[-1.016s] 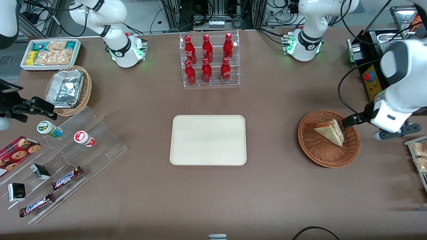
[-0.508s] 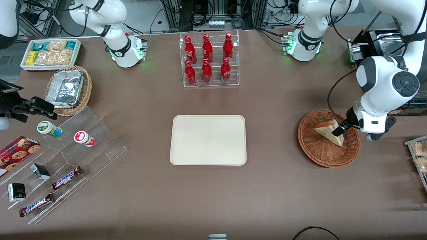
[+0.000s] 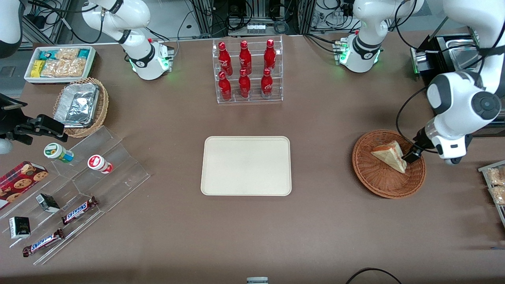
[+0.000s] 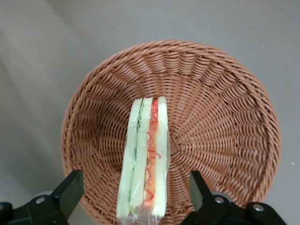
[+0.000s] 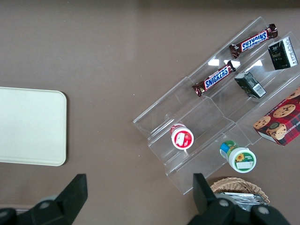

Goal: Place sandwich from basket to tray
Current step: 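Lower the left gripper around the wrapped sandwich's upright edge, then close the left gripper on the sandwich and lift it from the basket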

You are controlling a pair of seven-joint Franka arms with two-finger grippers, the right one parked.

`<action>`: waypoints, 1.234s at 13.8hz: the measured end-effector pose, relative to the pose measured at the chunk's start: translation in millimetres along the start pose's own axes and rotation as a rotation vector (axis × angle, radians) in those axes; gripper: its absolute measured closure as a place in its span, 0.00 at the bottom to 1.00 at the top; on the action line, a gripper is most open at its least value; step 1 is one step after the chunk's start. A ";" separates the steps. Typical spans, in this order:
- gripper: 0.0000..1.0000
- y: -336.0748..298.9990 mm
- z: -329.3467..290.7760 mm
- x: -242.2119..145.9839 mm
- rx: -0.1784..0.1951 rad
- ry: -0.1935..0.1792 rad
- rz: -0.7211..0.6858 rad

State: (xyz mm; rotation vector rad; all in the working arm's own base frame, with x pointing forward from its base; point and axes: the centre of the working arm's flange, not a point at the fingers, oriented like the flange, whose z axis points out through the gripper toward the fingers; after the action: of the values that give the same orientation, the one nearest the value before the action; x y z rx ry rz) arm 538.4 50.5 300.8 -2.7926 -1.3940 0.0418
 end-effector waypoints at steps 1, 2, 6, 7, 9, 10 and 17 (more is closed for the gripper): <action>0.00 1.7 10.5 -0.7 0.007 -0.007 -0.014; 0.00 3.0 18.6 -2.4 0.016 -0.015 -0.028; 0.00 3.1 31.8 -3.5 0.033 -0.031 -0.051; 0.00 3.7 36.7 -3.5 0.035 -0.032 -0.051; 0.00 4.9 46.5 -2.3 0.031 -0.030 -0.052; 0.00 4.5 49.9 -1.5 0.032 -0.030 -0.054; 0.21 6.4 62.4 -4.2 0.041 -0.039 -0.048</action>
State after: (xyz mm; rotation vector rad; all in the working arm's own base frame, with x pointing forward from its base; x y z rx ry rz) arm 539.0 43.7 238.2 -2.7383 -1.4510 0.1235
